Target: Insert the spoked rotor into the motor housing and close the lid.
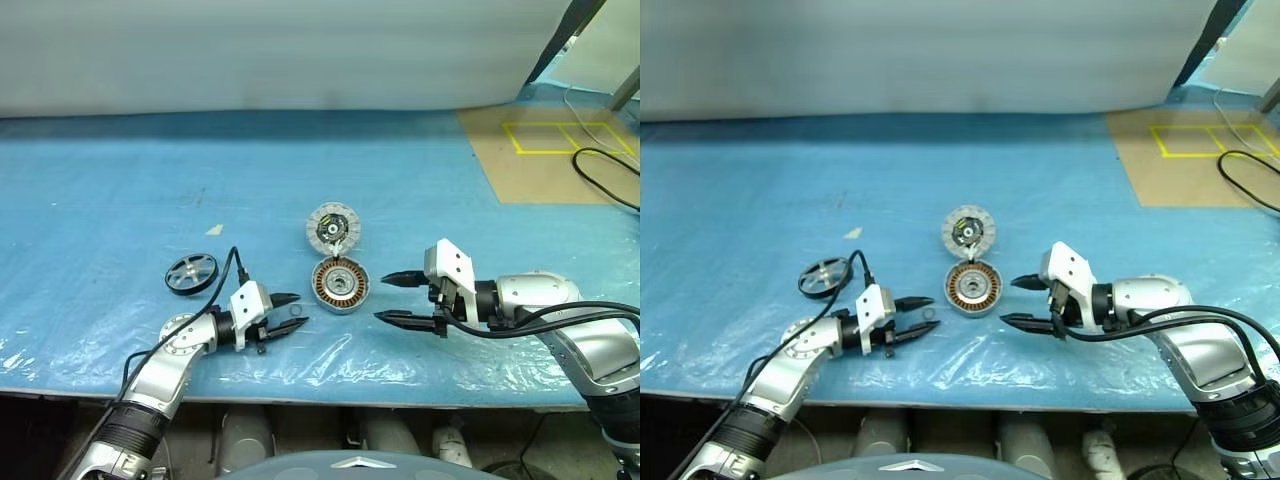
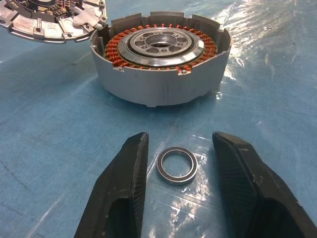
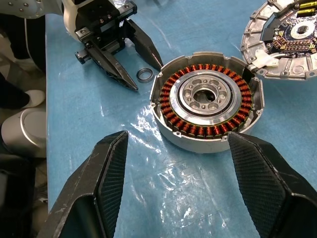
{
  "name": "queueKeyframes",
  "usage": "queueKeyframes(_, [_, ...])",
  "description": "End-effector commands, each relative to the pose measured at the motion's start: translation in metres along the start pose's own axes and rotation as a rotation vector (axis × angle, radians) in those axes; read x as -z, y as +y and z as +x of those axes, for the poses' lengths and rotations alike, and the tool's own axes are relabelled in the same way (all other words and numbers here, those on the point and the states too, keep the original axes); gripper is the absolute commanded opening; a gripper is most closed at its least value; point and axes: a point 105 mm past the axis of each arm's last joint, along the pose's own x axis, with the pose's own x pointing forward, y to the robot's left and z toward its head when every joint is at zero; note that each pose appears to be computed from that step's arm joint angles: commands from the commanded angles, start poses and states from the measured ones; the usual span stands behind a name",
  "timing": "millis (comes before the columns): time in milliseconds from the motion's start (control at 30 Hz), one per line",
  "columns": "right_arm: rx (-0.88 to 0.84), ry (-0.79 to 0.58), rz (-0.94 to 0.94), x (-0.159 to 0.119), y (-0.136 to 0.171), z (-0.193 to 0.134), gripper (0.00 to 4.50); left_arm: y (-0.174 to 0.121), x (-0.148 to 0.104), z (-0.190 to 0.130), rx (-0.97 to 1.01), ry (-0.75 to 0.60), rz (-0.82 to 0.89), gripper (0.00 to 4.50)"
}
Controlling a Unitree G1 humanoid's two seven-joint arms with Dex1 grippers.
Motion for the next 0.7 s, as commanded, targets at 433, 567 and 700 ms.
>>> queueKeyframes(433, [0.047, -0.008, -0.043, -0.009, -0.007, -0.004, 3.38, -0.006, 0.023, -0.001, 0.021, 0.085, 0.030, 1.99])
queueKeyframes(567, [0.051, -0.005, -0.047, -0.010, -0.008, -0.003, 3.38, -0.005, 0.027, -0.002, 0.010, 0.095, 0.034, 0.93])
queueKeyframes(700, [0.055, -0.004, -0.048, -0.010, -0.009, -0.003, 3.38, -0.004, 0.029, -0.004, 0.006, 0.097, 0.025, 0.66])
